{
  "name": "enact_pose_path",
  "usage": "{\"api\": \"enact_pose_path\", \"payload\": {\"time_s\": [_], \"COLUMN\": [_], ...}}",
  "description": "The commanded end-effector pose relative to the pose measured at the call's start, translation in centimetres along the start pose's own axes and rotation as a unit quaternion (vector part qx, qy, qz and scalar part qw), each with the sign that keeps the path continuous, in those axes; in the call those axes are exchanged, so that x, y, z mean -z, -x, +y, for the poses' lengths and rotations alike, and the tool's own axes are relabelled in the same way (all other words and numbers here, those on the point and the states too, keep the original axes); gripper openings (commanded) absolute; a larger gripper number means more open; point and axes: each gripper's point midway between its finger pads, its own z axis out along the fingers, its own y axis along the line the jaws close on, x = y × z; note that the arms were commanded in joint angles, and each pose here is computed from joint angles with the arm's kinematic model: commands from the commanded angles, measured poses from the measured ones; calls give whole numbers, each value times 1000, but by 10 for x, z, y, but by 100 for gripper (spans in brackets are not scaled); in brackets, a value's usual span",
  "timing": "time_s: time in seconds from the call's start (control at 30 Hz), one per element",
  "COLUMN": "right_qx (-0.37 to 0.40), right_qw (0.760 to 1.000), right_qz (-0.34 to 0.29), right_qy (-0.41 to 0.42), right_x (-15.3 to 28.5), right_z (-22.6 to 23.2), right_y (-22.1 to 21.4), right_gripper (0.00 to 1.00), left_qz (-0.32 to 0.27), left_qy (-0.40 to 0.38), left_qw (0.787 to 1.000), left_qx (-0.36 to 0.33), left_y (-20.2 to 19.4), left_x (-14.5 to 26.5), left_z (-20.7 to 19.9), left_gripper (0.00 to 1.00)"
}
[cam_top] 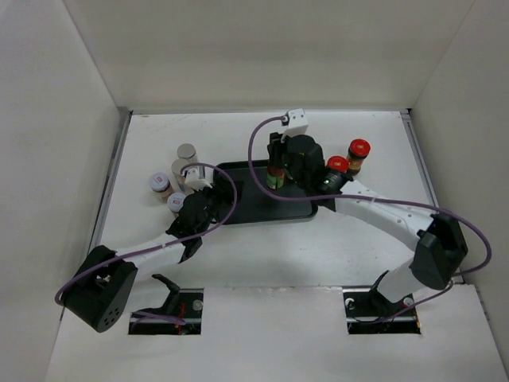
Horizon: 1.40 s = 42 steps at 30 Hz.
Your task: Organize the condiment bottles
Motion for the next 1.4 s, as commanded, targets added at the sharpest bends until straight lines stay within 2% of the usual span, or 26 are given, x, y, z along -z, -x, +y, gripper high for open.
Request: {"api": "enact_pose_path", "payload": {"time_s": [0.0,0.37,0.7,0.83,0.93,1.0,1.23,1.37], "right_qx": [-64,-45,-39,-40,-41,-44,-49,-55], "right_qw": [987,991,994,995,995,995,994,991], "right_qz": [-139,-123,-99,-86,-85,-89,-98,-120], "right_qy": [40,10,-6,-11,-12,-10,-3,4], "right_x": [-8,-76,-98,-100,-96,-91,-77,-59], "right_z": [23,8,-10,-13,-15,-14,-15,-15], "right_y": [96,60,27,10,9,13,22,47], "right_gripper": [17,17,19,30,47,54,61,71], "left_qz": [-26,-27,-20,-21,-27,-30,-61,-82], "left_qy": [-14,-13,-10,-13,-13,-14,-5,6], "left_qw": [1000,1000,1000,1000,1000,999,998,997], "left_qx": [7,4,1,0,-3,-3,-13,-14], "left_y": [14,14,10,11,15,18,43,62], "left_x": [-1,-1,-5,-4,-5,-4,1,6], "left_z": [-7,-7,-4,-8,-8,-10,-17,-22], "left_gripper": [62,62,62,62,62,62,62,62]}}
